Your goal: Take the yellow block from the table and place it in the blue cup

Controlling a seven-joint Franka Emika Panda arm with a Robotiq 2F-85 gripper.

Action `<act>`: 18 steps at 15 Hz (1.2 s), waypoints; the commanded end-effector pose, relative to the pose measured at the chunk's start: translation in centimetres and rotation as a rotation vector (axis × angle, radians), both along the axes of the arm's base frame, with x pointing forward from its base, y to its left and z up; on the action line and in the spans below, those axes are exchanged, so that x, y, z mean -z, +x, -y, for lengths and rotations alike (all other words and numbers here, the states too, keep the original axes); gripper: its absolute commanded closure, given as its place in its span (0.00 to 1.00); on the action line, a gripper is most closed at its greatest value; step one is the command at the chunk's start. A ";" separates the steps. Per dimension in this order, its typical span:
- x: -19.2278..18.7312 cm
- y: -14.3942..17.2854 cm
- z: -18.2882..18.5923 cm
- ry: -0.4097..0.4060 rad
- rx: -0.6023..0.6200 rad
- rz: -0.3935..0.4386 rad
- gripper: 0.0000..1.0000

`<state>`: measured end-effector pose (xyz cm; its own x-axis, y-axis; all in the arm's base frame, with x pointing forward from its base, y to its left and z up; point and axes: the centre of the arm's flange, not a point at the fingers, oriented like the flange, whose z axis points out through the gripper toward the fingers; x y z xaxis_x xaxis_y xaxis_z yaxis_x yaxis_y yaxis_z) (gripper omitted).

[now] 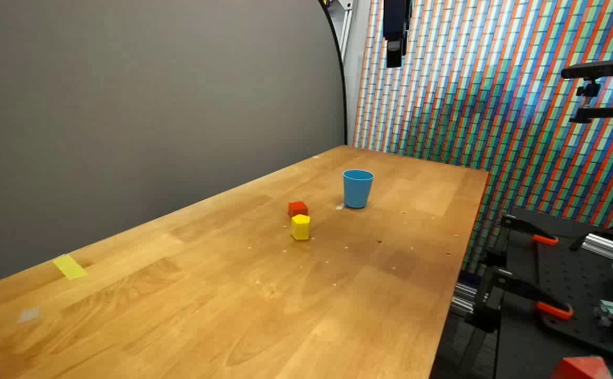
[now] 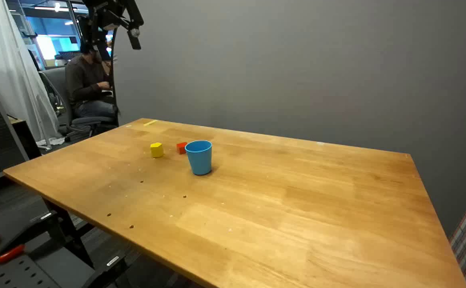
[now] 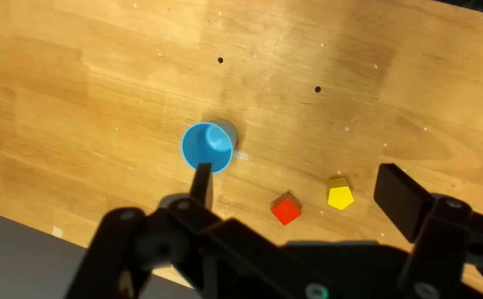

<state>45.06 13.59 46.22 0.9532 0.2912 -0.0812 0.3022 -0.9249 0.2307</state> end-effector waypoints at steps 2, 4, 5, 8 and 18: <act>-0.3 0.1 -0.1 0.002 0.000 0.007 0.00; -0.6 0.1 -0.1 0.003 -0.001 0.012 0.00; -0.6 0.1 -0.1 0.003 -0.001 0.012 0.00; 1.1 3.9 0.0 -0.015 0.124 0.191 0.00; 18.2 16.9 -5.0 0.201 0.165 0.135 0.00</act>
<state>56.53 16.74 32.31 0.9782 0.1537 0.1398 0.1336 -0.9806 0.1432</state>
